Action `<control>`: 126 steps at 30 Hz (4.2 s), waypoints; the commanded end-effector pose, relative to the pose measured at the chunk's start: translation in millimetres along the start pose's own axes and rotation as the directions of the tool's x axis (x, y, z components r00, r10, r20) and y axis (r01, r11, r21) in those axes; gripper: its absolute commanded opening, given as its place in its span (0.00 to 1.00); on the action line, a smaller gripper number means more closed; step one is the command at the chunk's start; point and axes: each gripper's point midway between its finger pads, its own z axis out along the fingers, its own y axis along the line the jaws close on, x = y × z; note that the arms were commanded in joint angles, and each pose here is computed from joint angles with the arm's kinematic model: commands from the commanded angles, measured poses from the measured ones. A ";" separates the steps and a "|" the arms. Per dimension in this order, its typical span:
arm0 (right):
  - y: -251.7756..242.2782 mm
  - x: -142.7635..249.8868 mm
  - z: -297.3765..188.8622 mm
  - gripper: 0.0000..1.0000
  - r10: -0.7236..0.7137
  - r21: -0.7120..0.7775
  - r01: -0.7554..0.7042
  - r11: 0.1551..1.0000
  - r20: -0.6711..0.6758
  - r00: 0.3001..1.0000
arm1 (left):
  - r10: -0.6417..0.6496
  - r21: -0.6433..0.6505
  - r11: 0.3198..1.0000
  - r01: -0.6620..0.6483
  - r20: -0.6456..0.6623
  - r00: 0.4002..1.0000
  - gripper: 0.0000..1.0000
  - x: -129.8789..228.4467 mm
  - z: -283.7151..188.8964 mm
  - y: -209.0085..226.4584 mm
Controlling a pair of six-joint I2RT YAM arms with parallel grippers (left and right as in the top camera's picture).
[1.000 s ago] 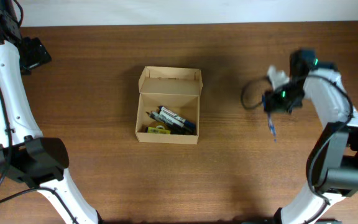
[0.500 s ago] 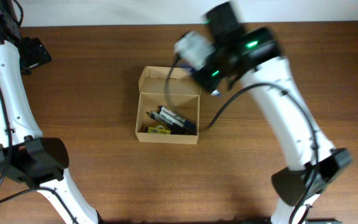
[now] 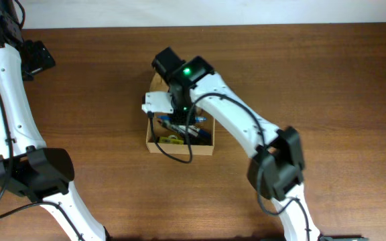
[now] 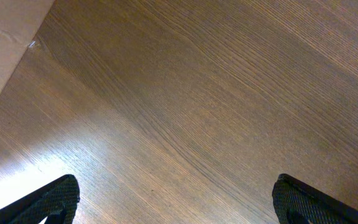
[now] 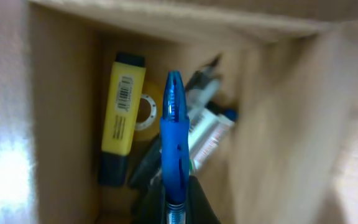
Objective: Pack container
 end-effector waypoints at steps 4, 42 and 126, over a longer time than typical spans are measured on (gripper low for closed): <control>-0.6 -6.0 36.3 0.04 0.067 -0.055 -0.066 0.996 0.013 0.998 | 0.014 -0.007 1.000 -0.014 -0.011 1.000 1.00 1.4 4.5 0.3; -12.1 -10.7 0.7 0.66 0.286 -0.024 -0.285 0.958 0.110 0.952 | 0.004 0.130 0.991 -0.003 -0.006 1.000 1.00 -2.5 3.0 -24.2; -126.3 53.4 -93.4 0.04 0.915 -0.883 -0.245 0.400 0.400 0.052 | 0.598 0.996 0.082 -0.041 -0.016 0.802 0.01 133.3 -44.4 -321.5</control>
